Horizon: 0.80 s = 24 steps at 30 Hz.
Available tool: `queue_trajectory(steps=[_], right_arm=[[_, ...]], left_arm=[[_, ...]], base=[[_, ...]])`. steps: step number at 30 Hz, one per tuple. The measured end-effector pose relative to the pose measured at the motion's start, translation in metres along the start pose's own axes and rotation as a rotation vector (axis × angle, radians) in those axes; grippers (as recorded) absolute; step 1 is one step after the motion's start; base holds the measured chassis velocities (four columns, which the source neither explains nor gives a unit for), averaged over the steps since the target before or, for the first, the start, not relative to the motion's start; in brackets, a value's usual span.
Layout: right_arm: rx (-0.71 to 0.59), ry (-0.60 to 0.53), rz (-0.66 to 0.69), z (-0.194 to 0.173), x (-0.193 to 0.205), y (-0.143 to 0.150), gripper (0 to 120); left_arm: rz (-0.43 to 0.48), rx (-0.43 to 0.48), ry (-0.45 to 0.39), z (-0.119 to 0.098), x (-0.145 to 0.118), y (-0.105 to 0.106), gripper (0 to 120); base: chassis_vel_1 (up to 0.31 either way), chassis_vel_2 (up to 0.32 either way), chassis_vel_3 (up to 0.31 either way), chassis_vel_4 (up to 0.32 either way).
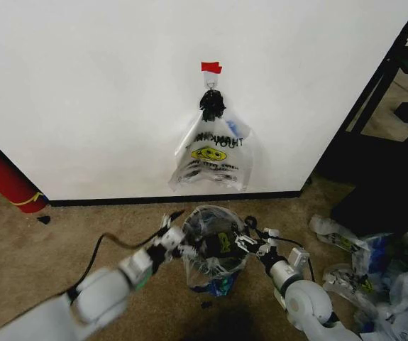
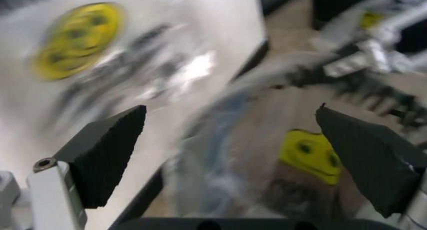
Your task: Pick up the garbage bag from the wall and place it over the trash bin.
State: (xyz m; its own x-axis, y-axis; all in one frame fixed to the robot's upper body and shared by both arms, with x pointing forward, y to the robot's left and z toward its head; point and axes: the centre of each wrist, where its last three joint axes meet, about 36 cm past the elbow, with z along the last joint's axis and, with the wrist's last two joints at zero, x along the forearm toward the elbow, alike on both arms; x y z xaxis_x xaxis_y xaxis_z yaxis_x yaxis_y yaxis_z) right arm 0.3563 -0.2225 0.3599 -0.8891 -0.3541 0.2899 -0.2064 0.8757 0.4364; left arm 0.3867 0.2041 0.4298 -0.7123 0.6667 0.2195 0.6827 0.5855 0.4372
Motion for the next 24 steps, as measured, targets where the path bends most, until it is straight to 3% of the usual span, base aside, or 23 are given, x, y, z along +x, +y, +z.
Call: queue_trajectory(steps=[14,24], right_arm=[[0.015,-0.004,0.012,-0.005,0.009,-0.003,100],[0.031,0.002,0.013,-0.005,0.011,-0.002,100]], left_arm=[[0.047,-0.098,-0.002,-0.001,-0.066,0.009,100],[0.048,-0.097,0.024,0.004,-0.100,0.010,100]], base=[[0.000,0.000,0.000,0.000],[0.000,0.000,0.000,0.000]])
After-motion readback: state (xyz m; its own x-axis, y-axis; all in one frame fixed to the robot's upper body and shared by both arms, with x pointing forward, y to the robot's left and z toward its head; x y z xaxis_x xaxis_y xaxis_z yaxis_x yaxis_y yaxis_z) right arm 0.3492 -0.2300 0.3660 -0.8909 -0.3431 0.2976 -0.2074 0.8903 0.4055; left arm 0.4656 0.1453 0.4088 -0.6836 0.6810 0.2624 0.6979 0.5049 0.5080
